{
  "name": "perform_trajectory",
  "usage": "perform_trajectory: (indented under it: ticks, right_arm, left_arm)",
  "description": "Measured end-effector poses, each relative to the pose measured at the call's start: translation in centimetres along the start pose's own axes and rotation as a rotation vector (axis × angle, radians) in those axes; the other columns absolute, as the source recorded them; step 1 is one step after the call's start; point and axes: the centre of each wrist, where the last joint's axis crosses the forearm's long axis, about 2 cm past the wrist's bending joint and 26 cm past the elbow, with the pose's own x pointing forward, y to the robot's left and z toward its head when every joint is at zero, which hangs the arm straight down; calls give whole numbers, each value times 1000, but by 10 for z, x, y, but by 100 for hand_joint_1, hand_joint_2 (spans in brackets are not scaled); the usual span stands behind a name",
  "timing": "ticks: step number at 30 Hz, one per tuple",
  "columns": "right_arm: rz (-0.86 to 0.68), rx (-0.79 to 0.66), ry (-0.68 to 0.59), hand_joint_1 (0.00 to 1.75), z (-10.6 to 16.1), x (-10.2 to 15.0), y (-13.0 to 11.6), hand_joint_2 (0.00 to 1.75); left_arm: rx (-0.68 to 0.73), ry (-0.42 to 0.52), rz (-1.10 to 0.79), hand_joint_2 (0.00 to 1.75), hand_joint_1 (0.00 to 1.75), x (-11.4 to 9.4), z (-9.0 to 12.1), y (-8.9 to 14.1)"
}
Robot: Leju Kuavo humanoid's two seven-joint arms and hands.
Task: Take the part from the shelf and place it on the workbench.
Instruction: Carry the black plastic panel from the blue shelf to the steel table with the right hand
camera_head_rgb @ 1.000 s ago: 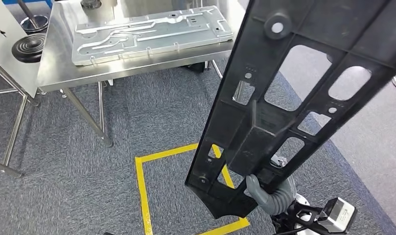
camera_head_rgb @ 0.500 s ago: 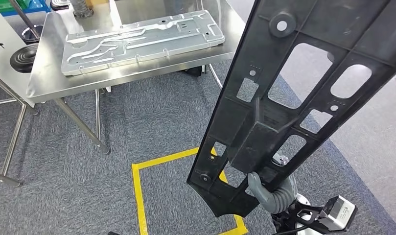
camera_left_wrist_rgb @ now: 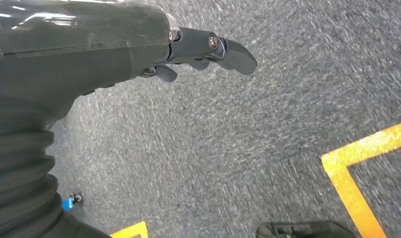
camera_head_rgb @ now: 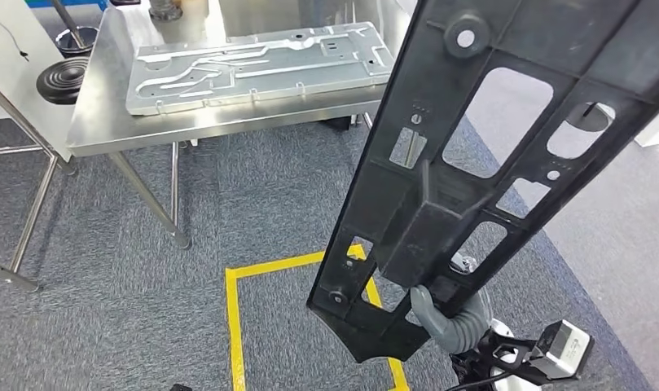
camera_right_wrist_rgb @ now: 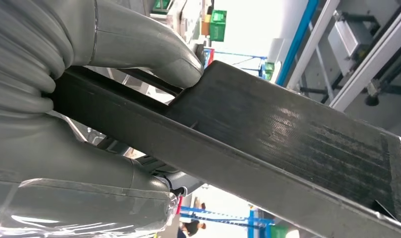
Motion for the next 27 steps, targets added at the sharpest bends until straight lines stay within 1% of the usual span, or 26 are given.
perform_trajectory:
  ticks: [8,27]
  right_arm:
    - [6,5,6,175,-6,-3,-5,175]
    - [6,3,7,175,-5,-4,-4,175]
  left_arm:
    - [-3,3,8,175,0,1,0,-2]
    - [-3,16,7,175,0,-1,1,-3]
